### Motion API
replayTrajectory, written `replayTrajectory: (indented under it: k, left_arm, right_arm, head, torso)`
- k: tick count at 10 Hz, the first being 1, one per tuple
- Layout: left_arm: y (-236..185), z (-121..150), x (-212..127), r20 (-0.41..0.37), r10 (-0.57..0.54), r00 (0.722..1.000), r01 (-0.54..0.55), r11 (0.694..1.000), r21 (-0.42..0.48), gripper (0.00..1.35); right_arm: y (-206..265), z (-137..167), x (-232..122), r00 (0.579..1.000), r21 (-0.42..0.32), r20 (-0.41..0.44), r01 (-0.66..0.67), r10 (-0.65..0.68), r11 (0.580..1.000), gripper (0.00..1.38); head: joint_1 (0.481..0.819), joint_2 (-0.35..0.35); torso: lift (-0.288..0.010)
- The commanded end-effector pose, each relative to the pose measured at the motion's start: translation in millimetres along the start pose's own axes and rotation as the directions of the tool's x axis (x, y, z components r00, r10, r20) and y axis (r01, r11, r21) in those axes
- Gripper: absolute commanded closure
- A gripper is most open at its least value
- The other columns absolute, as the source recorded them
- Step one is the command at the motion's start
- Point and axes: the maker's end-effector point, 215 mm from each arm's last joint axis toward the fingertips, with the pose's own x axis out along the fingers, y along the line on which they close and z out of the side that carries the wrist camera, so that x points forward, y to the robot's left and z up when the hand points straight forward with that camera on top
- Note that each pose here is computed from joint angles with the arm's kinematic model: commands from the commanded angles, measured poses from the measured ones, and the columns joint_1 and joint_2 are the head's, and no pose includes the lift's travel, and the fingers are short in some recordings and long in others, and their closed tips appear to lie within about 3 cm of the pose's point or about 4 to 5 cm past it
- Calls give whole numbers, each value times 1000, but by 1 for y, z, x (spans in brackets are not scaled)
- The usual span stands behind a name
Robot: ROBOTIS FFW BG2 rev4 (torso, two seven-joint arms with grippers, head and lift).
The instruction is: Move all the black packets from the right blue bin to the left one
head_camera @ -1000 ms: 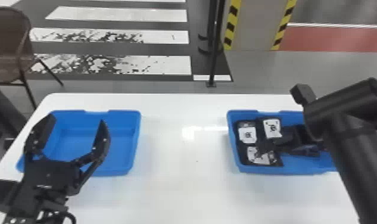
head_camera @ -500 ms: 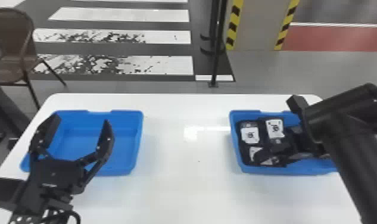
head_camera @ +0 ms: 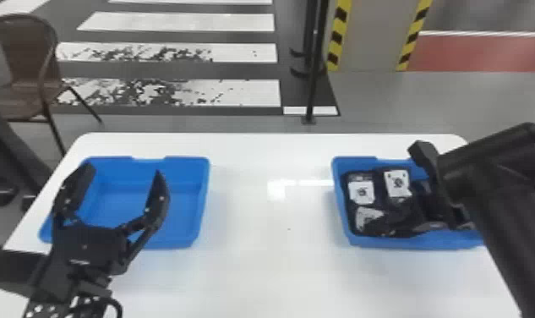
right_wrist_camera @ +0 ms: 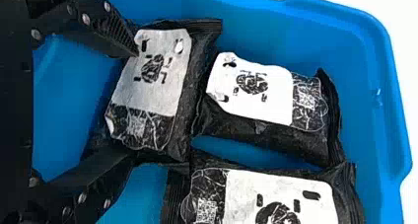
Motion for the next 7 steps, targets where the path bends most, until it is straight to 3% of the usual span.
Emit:
replayTrajectory:
  k: [1, 2, 4, 5, 6, 7]
  left_arm:
    - [3, -1, -1, -3, 5, 1000, -5, 1000, 2, 108]
    - [3, -2, -1, -6, 5, 1000, -5, 1000, 2, 110]
    - [4, -1, -1, -1, 8, 1000, -8, 1000, 2, 110]
    - [6, -2, -2, -3, 10, 1000, -10, 1000, 5, 110]
    - [7, 1, -2, 4, 12, 1000, -12, 1000, 7, 110]
    - [7, 0, -3, 4, 14, 1000, -14, 1000, 7, 110]
  right_arm:
    - [-4, 0, -1, 1000, -3, 0, 16, -16, 1000, 642]
    - [-5, 5, -2, 1000, -21, 13, 26, -25, 999, 677]
    - [-4, 7, 3, 1000, -43, 22, 22, -21, 999, 915]
    - [-2, 9, 6, 999, -64, 32, 12, -10, 998, 949]
    - [0, 7, 9, 999, -65, 38, -2, 4, 998, 1099]
    - [-3, 5, 8, 998, -54, 57, -8, 12, 999, 1099]
  head:
    - [695, -7]
    - [695, -7]
    - [695, -9]
    - [695, -8]
    - [695, -3]
    - [695, 3]
  torso:
    - [-140]
    - [-140]
    - [-140]
    - [-140]
    - [-140]
    - [-140]
